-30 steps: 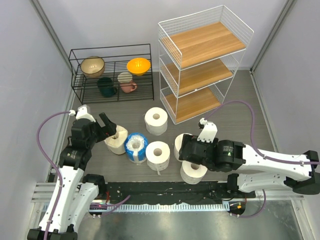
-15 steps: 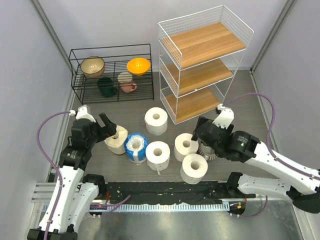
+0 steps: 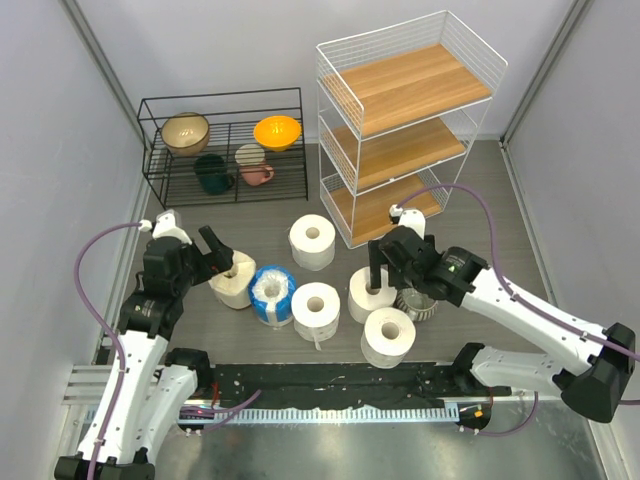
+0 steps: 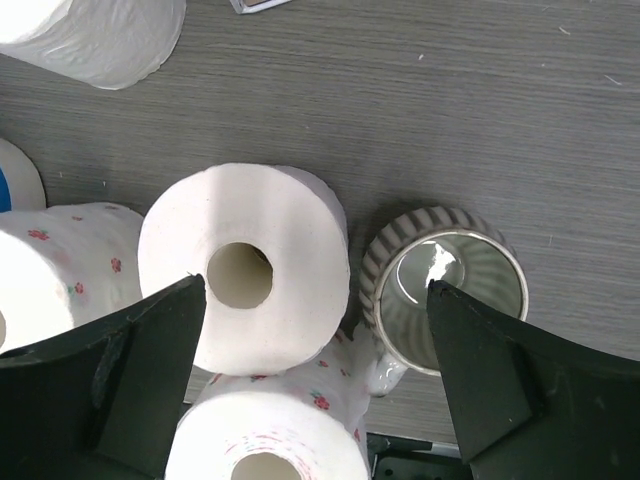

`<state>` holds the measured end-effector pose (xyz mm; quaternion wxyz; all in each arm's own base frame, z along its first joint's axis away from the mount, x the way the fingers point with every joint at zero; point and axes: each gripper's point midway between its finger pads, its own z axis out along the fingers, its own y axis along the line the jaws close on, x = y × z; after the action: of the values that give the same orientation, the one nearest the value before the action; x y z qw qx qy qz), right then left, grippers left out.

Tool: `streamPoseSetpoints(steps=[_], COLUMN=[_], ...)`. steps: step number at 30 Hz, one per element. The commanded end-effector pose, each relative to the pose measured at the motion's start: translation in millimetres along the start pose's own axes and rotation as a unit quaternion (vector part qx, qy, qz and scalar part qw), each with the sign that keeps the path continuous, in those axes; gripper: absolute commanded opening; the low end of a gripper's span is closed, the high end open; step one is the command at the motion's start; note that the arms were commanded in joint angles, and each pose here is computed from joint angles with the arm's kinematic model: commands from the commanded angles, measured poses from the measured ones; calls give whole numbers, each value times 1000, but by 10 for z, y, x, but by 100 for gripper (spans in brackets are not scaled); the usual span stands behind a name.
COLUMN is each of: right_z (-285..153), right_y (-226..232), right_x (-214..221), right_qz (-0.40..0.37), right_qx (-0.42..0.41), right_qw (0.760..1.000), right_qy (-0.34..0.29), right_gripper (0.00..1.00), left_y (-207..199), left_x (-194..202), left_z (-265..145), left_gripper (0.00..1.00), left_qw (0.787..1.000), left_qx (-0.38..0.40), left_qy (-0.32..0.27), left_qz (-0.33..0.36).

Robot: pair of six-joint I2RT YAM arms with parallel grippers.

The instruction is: Place and organize the paper towels onto the shelf

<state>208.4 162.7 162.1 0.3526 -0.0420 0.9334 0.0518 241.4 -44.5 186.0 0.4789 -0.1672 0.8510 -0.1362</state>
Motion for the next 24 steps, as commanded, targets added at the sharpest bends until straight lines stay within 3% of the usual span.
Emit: streamPoseSetpoints(steps=[1,24], right_z=[109,565], right_y=[45,21], right_x=[-60,224], right_qz=[-28,-25], right_qx=[-20,-33], right_qw=[999,998], right_qy=[-6,37], right_gripper=[95,82], left_y=[-45,-59], left_x=[-2,19], left_z=[-3,8], left_gripper=[100,100], left_qw=[1000,1000], left_qx=[14,18], left_qy=[1,6], left_qz=[11,10])
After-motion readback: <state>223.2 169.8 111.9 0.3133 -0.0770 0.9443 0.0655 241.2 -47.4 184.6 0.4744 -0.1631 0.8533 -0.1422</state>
